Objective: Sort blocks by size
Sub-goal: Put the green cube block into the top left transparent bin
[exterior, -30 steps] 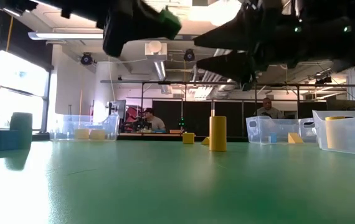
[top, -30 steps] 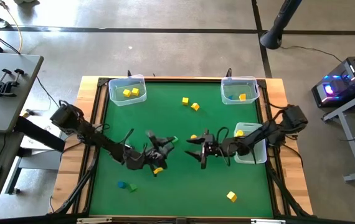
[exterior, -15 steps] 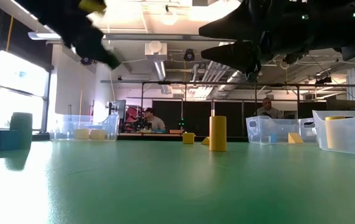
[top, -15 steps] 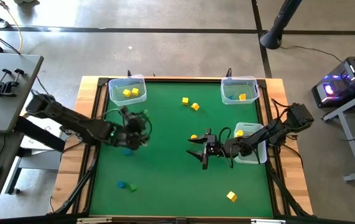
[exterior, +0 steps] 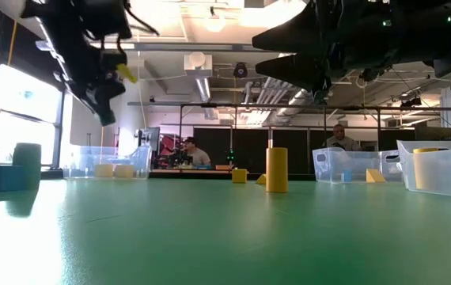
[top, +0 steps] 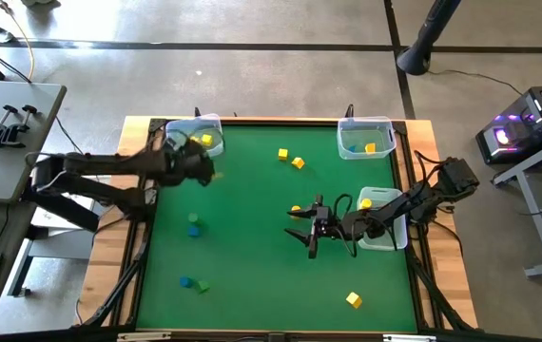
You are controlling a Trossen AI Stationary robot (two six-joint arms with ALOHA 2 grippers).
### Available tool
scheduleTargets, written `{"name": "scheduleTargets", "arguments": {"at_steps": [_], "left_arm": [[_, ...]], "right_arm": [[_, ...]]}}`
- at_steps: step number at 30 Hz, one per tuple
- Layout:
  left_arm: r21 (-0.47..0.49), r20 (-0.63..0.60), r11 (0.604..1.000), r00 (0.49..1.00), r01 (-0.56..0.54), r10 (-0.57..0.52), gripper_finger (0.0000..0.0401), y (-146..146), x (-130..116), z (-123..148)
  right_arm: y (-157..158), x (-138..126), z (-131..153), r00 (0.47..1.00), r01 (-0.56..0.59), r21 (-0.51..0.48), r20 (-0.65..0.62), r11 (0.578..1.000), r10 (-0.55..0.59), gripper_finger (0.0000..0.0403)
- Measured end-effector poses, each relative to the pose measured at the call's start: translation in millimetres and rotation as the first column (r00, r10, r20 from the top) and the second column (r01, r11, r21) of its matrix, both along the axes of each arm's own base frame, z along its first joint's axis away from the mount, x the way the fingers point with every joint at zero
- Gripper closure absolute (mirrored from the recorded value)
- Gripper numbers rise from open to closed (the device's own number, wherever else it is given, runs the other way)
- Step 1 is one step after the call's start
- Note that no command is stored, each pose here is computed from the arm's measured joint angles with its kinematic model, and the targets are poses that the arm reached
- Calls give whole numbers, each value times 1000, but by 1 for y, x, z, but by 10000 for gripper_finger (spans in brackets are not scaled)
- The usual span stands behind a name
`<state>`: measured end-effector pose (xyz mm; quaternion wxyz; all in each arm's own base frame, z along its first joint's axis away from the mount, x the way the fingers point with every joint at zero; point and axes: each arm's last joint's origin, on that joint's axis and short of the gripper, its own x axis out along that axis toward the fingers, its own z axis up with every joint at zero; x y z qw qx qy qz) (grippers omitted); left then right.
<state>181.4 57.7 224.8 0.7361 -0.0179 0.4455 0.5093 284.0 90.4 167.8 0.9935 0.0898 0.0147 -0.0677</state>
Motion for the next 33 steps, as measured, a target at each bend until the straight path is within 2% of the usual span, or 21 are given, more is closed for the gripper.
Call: {"name": "scheduleTargets", "arguments": {"at_steps": [5,14,19,24,33], "left_arm": [[-91,-73,993,995,-76,69,288,45,-16,1],[-278,-5,950,989,-140,145,288,108,-48,-9],[-377,20,916,988,-135,154,288,125,-53,-23],[-435,-35,884,984,-172,174,288,136,-52,-42],[-487,-104,855,984,-178,146,279,152,-49,-70]], "right_arm": [[0,0,0,1000,0,-2,0,1000,0,157],[0,0,0,1000,-1,-2,0,1000,1,157],[0,0,0,1000,-1,-2,0,1000,1,157],[0,0,0,1000,-1,1,0,1000,1,157],[0,0,0,1000,-4,1,-1,1000,4,157]]}}
